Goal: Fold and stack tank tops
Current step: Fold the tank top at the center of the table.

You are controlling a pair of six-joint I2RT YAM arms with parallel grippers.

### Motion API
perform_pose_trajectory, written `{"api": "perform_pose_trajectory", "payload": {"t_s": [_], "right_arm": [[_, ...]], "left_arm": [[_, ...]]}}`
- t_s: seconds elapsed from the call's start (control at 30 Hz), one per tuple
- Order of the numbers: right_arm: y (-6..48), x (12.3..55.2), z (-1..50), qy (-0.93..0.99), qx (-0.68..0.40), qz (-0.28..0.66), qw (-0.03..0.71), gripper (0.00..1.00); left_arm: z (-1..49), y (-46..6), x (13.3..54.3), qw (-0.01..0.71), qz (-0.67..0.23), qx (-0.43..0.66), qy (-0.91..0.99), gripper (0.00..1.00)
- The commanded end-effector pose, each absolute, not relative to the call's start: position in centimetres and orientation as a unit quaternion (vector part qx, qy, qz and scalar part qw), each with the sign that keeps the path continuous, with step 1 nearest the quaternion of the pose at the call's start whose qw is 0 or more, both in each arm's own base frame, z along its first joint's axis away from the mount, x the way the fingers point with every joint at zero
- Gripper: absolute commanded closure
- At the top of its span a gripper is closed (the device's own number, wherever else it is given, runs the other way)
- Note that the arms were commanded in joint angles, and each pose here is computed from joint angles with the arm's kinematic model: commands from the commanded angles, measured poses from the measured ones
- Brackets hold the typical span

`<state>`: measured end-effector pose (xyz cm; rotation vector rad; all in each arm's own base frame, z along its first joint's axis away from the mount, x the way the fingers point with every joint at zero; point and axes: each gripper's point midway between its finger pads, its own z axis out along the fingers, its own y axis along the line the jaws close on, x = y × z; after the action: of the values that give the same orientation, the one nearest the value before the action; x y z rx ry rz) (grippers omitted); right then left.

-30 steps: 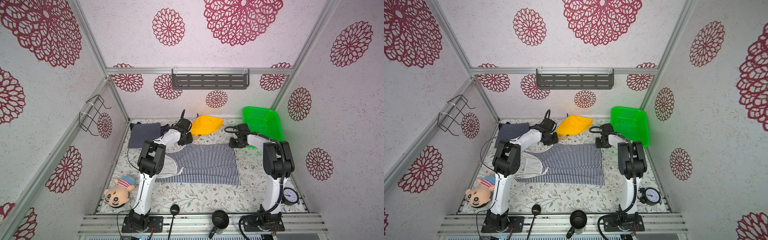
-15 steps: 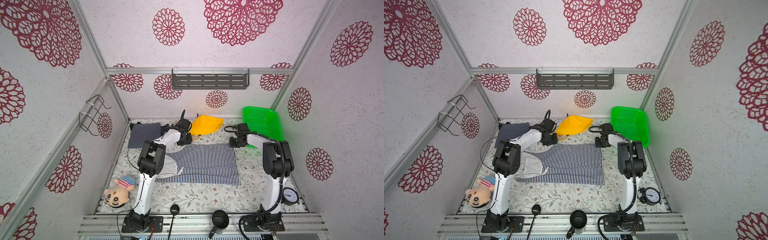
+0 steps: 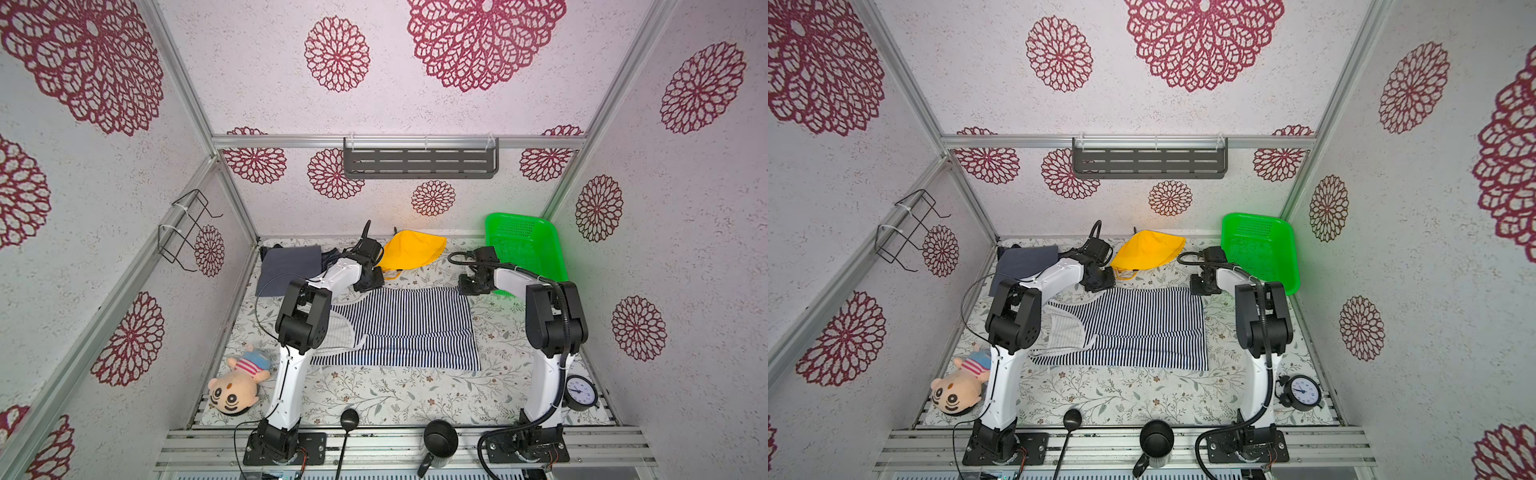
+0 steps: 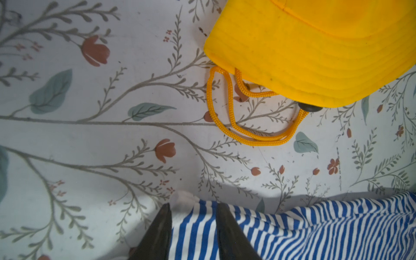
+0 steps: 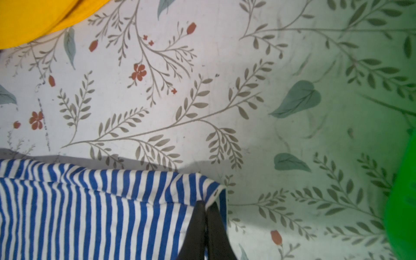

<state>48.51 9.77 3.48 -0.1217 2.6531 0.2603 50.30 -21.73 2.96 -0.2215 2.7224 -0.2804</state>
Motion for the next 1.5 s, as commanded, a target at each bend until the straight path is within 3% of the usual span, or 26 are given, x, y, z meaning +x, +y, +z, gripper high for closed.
{"api": "perform_pose_trajectory", "payload": {"t_s": [0.0, 0.1, 0.2, 0.4, 0.57, 0.93, 1.17, 1.47], "right_arm": [[9.9, 48.6, 5.1, 0.963, -0.051, 0.096, 0.246, 0.95], [10.0, 48.7, 5.2, 0.963, -0.052, 0.097, 0.248, 0.95], [10.1, 48.8, 5.2, 0.962, -0.052, 0.099, 0.248, 0.95], [10.1, 48.7, 5.3, 0.962, -0.052, 0.100, 0.249, 0.95], [10.1, 48.8, 5.7, 0.961, -0.054, 0.100, 0.253, 0.95], [11.1, 47.7, 9.5, 0.934, -0.105, 0.124, 0.317, 1.00], [10.9, 44.3, 10.3, 0.920, -0.142, 0.123, 0.345, 1.00], [9.7, 39.9, 9.7, 0.930, -0.129, 0.111, 0.326, 1.00]], "left_arm": [[1.8, -22.0, 49.9, 0.182, -0.089, -0.068, 0.977, 0.58], [1.8, -21.2, 49.6, 0.184, -0.054, -0.059, 0.980, 0.50], [1.4, -21.3, 49.5, 0.182, -0.052, -0.058, 0.980, 0.55], [0.5, -21.9, 49.8, 0.178, -0.058, -0.057, 0.981, 0.73], [1.1, -21.4, 50.2, 0.191, -0.043, -0.058, 0.979, 0.99], [6.5, -21.0, 50.4, 0.261, -0.045, -0.044, 0.963, 1.00], [7.4, -20.3, 48.1, 0.288, -0.048, -0.038, 0.956, 1.00], [6.9, -20.6, 43.4, 0.287, -0.059, -0.041, 0.955, 1.00]]}}
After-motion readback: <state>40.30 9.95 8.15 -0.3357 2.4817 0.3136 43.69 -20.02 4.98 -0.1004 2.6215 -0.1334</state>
